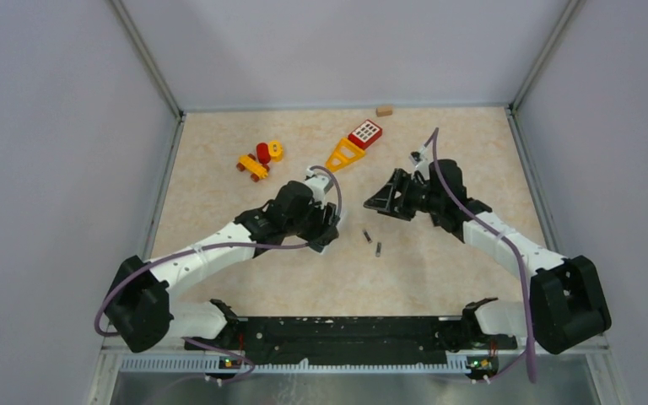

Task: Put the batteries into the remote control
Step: Pick up the remote control from the center of the board, then adjust the remote control.

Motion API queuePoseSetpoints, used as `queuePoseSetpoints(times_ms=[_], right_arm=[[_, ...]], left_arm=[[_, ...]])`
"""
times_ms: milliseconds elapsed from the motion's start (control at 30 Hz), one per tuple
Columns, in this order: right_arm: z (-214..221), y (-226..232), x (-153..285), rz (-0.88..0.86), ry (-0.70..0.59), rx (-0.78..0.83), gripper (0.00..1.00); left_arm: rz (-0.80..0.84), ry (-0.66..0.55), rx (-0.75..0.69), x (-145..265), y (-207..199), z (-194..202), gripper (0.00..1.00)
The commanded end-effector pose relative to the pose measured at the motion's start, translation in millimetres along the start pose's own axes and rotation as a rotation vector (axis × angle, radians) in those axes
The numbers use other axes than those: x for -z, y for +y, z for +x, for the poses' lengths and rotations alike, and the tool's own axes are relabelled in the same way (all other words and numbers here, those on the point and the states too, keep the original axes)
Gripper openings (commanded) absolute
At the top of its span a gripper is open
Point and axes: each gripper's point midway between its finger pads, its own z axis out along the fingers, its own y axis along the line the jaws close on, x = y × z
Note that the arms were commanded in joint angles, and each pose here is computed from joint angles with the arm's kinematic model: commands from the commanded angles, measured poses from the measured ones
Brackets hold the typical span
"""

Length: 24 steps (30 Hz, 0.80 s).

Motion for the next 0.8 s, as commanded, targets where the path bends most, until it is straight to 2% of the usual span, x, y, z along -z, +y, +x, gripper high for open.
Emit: queuePoseSetpoints(times_ms=[0, 167, 300, 400, 500, 567, 600, 633, 700, 767], right_arm=[[-5.8, 61.6, 1.4, -0.237, -0.012, -0.112, 0.65], [1.7, 78.7, -12.8, -0.281, 0.017, -0.171, 0.65], [11.0, 77.6, -26.9, -0.229, 0.065, -0.175, 0.63], [20.9, 74.2, -33.7, -0.198, 0.107, -0.179, 0.58], [22.5, 74.9, -33.6, -0.207, 0.102, -0.205, 0.45], [19.5, 77.4, -31.2, -0.219, 0.078, -0.227, 0.35], [17.1, 78.5, -29.9, -0.223, 0.061, -0.244, 0.25], [14.5, 78.5, -28.4, -0.221, 0.039, -0.267, 0.20], [6.8, 75.8, -26.1, -0.202, -0.017, -0.324, 0.13], [2.0, 68.0, -23.4, -0.145, -0.057, -0.390, 0.09]], left_arm=[[0.223, -0.163, -0.131, 15.5, -46.2, -51.7, 0.48], [0.306, -0.191, -0.173, 18.4, -61.8, -59.2, 0.48], [0.306, -0.201, -0.190, 19.7, -62.1, -61.7, 0.48], [0.303, -0.211, -0.193, 21.1, -62.1, -64.7, 0.48], [0.303, -0.211, -0.197, 21.5, -62.3, -64.6, 0.49], [0.299, -0.208, -0.200, 21.2, -60.9, -62.6, 0.58], [0.290, -0.210, -0.200, 21.2, -59.1, -62.4, 0.70], [0.284, -0.219, -0.210, 22.0, -58.0, -63.4, 0.81], [0.278, -0.246, -0.245, 24.6, -58.1, -70.3, 0.97], [0.256, -0.279, -0.294, 26.5, -56.8, -81.5, 0.99]])
